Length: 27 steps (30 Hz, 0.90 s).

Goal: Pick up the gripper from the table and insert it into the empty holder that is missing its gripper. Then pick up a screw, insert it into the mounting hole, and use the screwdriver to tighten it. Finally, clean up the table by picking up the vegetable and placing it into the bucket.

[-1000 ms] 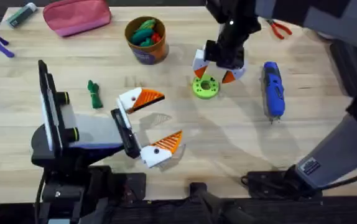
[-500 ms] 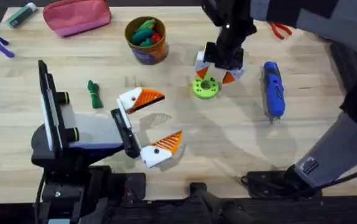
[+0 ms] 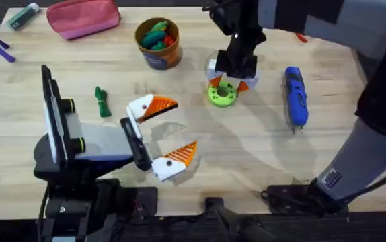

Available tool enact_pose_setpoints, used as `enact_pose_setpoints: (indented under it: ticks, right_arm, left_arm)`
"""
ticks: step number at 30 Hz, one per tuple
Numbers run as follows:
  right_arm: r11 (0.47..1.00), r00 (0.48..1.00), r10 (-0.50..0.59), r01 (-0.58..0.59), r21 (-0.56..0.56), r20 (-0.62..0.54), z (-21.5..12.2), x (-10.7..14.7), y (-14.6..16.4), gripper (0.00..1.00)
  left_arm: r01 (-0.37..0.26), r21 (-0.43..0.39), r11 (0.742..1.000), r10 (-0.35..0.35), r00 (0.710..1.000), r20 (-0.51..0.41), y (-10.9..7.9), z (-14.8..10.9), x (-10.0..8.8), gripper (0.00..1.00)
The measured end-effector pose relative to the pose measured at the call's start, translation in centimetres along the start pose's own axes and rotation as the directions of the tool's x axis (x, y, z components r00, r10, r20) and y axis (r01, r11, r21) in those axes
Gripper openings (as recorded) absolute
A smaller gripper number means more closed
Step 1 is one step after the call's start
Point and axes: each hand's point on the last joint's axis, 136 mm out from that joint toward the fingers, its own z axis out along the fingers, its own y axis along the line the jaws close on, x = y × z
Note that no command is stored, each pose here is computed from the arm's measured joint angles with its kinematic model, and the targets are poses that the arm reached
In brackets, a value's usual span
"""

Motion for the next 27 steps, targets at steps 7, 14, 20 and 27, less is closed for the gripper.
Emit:
enact_pose_setpoints:
  ticks: [7,14,20,27]
  right_arm:
    - [1.000,1.000,0.015,-0.015,0.011,0.006,-0.05,-0.10,-0.20,0.620]
    - [0.999,0.999,0.041,-0.041,0.007,0.011,-0.06,-0.20,-0.11,0.610]
    - [0.999,0.998,0.051,-0.051,0.003,0.029,-0.08,-0.60,0.02,0.514]
    - [0.999,0.998,0.053,-0.053,0.004,0.034,-0.10,-0.69,0.02,0.446]
  left_arm:
    - [0.000,0.000,1.000,0.000,1.000,0.000,0.00,0.00,0.00,0.986]
    - [0.000,0.000,1.000,0.000,1.000,0.000,0.00,0.00,0.00,0.985]
    - [0.000,0.000,1.000,0.000,1.000,0.000,0.00,0.00,0.00,0.986]
    - [0.000,0.000,1.000,0.000,1.000,0.000,0.00,0.00,0.00,0.987]
